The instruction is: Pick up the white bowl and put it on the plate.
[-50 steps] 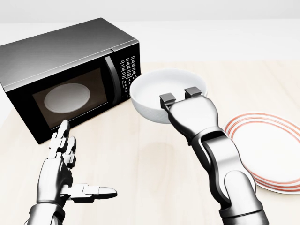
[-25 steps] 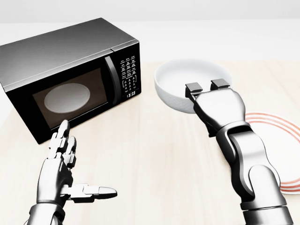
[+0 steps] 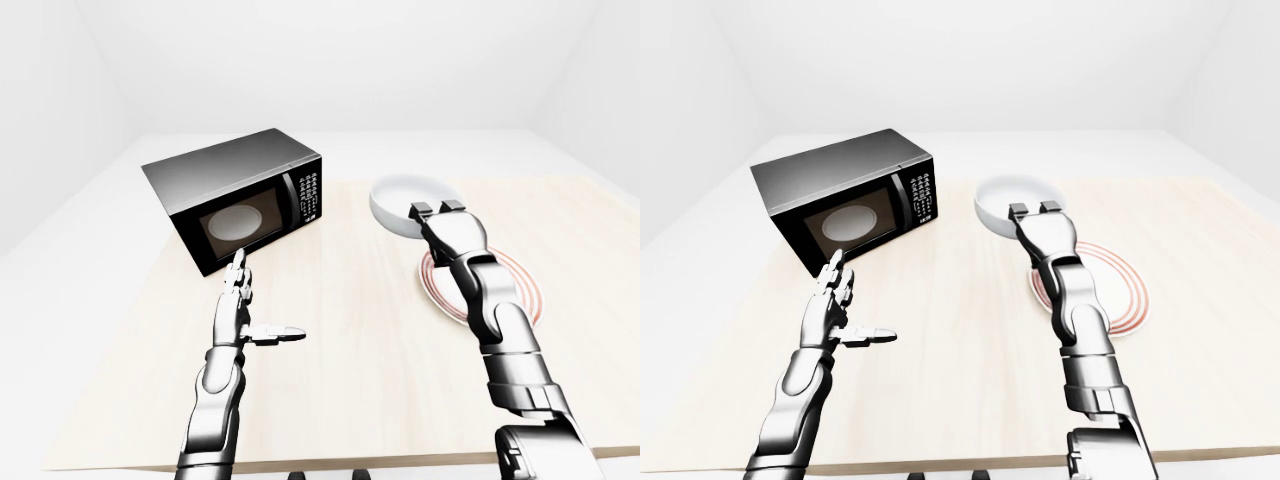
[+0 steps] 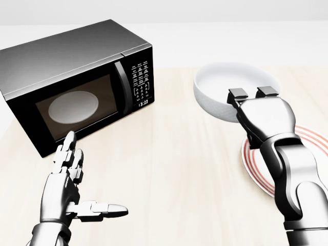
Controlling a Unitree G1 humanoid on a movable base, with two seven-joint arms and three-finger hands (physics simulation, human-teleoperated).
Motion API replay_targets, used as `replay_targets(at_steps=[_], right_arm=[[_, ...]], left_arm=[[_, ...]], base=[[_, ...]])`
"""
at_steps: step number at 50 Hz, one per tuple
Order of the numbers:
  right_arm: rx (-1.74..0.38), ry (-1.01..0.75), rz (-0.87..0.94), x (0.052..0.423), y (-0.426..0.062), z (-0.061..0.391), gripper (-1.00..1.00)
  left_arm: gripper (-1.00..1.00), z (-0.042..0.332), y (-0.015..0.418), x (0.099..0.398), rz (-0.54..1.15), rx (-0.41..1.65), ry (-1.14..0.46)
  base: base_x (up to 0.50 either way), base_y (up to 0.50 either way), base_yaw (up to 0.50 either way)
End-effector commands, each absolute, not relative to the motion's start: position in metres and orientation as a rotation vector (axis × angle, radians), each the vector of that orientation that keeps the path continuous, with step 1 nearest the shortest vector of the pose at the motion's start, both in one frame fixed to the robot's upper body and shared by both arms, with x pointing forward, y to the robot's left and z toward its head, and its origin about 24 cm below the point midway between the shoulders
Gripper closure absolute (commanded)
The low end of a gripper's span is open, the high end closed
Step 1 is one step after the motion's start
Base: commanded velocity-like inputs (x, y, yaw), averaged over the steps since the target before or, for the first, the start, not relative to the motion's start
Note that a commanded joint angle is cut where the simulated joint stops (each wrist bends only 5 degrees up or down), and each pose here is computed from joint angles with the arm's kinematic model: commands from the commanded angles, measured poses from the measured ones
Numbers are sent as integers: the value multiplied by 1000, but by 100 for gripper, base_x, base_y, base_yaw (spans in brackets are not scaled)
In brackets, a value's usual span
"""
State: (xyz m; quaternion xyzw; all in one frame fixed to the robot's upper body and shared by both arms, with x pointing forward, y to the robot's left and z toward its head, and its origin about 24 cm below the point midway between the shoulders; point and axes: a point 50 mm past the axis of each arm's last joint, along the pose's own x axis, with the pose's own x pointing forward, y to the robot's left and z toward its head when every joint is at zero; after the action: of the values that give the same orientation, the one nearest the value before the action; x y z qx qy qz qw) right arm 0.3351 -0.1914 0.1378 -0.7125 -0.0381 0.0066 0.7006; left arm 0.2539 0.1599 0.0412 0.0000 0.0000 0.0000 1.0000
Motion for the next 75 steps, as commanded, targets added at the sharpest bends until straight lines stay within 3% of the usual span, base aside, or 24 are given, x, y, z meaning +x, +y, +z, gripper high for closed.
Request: replay_targets(at_steps=[1, 39, 75], right_arm=[[-1467, -91, -18, 334, -206, 140, 100], [-1417, 45, -130, 310, -269, 116, 100], [-1405, 105, -178, 299, -295, 109, 100]], left_arm=[[-100, 41, 160, 254, 0, 0, 0], [-100, 41, 160, 254, 0, 0, 0], [-100, 41, 160, 254, 0, 0, 0]], base=[[0, 0, 0], [0, 0, 0], [0, 0, 0]])
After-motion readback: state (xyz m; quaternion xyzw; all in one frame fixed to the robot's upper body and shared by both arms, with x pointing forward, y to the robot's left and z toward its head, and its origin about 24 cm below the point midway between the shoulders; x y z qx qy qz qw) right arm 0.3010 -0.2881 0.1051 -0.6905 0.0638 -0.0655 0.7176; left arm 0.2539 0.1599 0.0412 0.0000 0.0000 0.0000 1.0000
